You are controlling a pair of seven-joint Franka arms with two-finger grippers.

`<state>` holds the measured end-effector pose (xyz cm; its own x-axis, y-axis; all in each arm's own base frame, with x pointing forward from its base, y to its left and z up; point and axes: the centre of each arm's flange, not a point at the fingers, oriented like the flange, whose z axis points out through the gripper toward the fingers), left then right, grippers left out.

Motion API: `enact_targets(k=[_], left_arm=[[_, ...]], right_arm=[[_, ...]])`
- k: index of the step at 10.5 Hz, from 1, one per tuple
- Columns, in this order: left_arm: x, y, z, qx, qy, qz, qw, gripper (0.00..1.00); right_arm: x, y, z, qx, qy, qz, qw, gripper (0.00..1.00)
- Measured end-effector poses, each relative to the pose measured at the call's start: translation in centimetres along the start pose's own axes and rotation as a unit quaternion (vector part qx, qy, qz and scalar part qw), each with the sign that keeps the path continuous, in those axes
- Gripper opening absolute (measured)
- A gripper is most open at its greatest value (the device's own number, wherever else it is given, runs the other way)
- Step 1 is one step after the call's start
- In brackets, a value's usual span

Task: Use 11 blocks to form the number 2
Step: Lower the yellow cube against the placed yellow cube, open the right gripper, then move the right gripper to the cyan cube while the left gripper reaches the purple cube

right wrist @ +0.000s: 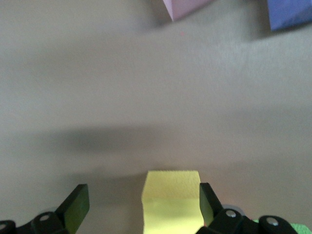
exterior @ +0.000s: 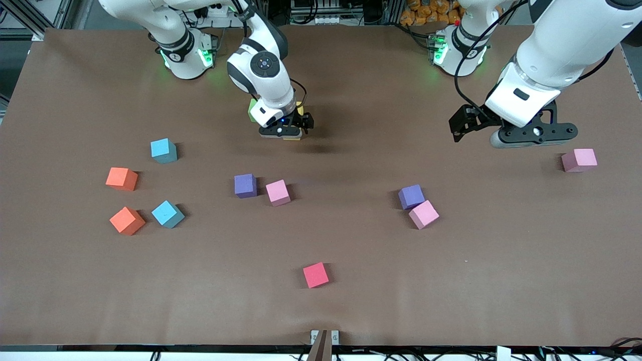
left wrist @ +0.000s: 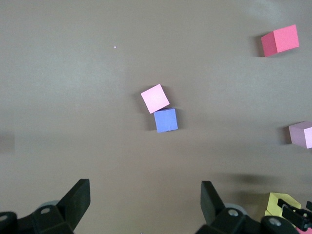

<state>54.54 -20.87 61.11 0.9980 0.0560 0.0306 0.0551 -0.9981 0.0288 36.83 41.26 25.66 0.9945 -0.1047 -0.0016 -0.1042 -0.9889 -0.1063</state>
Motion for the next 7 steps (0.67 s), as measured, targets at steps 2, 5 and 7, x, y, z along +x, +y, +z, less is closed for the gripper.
enact_targets(k=[2, 5, 7], left_arm=[[0.1, -0.1, 0.0, 0.0, 0.0, -0.001, 1.0, 1.0], [0.2, -0.4, 0.1, 0.0, -0.001, -0.003, 1.0, 1.0], [0.3, -0.3, 0.9, 0.001, -0.011, -0.002, 1.0, 1.0]], right_arm=[[3.7, 0.9, -1.9, -0.004, 0.003, 0.017, 1.0, 1.0], [9.0, 3.9, -4.0, -0.015, 0.001, 0.021, 1.0, 1.0], [11.1, 5.6, -4.6, -0.014, 0.005, 0.014, 1.0, 1.0]])
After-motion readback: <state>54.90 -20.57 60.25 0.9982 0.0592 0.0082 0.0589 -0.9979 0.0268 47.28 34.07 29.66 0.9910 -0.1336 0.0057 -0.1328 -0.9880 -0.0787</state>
